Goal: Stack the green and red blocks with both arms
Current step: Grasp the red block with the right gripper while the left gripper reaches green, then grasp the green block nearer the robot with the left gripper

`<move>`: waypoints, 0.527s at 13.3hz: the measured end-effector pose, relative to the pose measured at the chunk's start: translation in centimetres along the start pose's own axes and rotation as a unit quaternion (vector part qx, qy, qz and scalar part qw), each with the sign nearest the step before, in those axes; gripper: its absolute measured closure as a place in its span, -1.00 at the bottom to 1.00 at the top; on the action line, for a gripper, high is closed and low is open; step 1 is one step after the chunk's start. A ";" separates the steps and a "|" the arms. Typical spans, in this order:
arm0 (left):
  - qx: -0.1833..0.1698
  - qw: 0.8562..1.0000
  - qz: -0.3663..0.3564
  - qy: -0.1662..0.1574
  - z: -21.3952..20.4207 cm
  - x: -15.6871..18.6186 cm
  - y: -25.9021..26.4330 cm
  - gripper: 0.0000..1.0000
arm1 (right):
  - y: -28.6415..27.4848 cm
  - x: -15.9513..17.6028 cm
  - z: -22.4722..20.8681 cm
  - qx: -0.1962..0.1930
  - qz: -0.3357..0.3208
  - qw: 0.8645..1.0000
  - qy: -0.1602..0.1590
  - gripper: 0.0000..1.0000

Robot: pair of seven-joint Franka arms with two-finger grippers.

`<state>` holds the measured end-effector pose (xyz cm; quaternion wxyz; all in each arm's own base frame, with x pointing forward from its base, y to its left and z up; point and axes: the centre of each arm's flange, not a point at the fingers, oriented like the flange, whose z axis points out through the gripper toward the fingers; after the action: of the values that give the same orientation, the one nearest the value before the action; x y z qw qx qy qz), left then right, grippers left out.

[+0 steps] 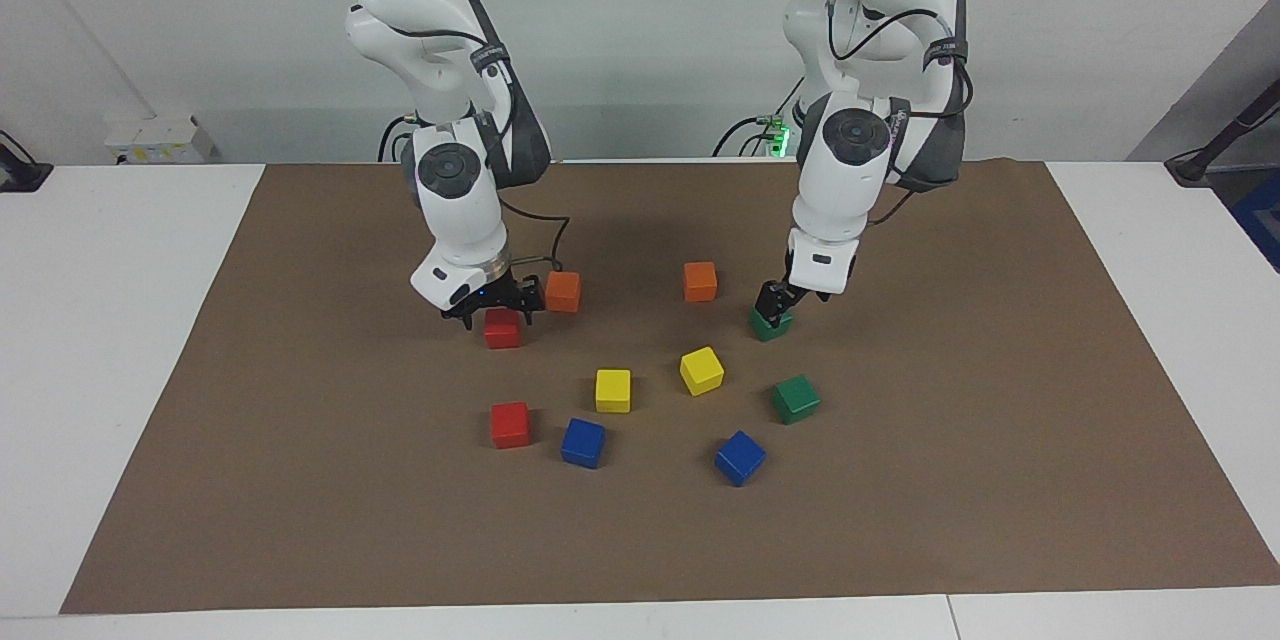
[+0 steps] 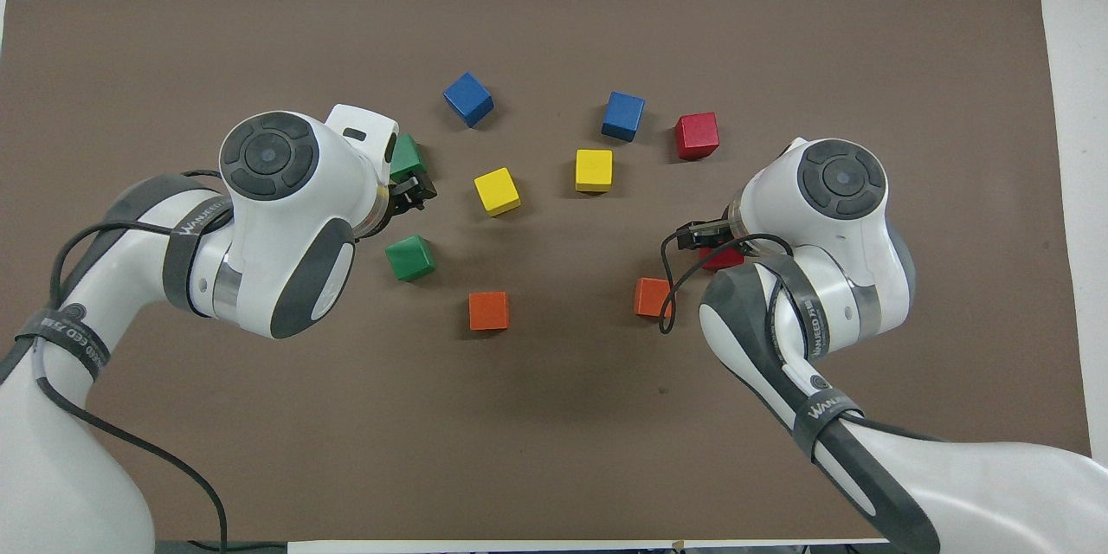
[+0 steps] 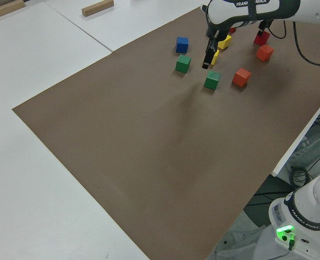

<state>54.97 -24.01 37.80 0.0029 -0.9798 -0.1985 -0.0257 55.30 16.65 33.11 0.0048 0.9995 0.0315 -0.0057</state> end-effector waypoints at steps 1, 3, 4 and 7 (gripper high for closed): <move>-0.003 1.000 0.001 0.003 0.6 -0.2 -0.1 -1.00 | 0.0 0.0 0.1 0.000 0.000 1.000 -0.001 -1.00; -0.001 1.000 0.024 0.000 1.7 -0.7 -0.4 -1.00 | 0.0 -0.2 0.2 -0.001 0.000 1.000 -0.002 -1.00; 0.002 0.999 0.039 -0.003 2.1 -1.0 -0.5 -1.00 | 0.0 -0.2 0.3 -0.001 0.000 1.000 -0.003 -1.00; 0.006 0.998 0.060 -0.008 3.1 -1.5 -0.6 -1.00 | 0.2 -0.3 0.6 -0.001 0.001 1.000 -0.005 -1.00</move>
<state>53.45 -23.97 34.66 0.0090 -0.9900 -0.1398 -0.0167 54.99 16.43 32.56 0.0062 0.9995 0.0305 -0.0110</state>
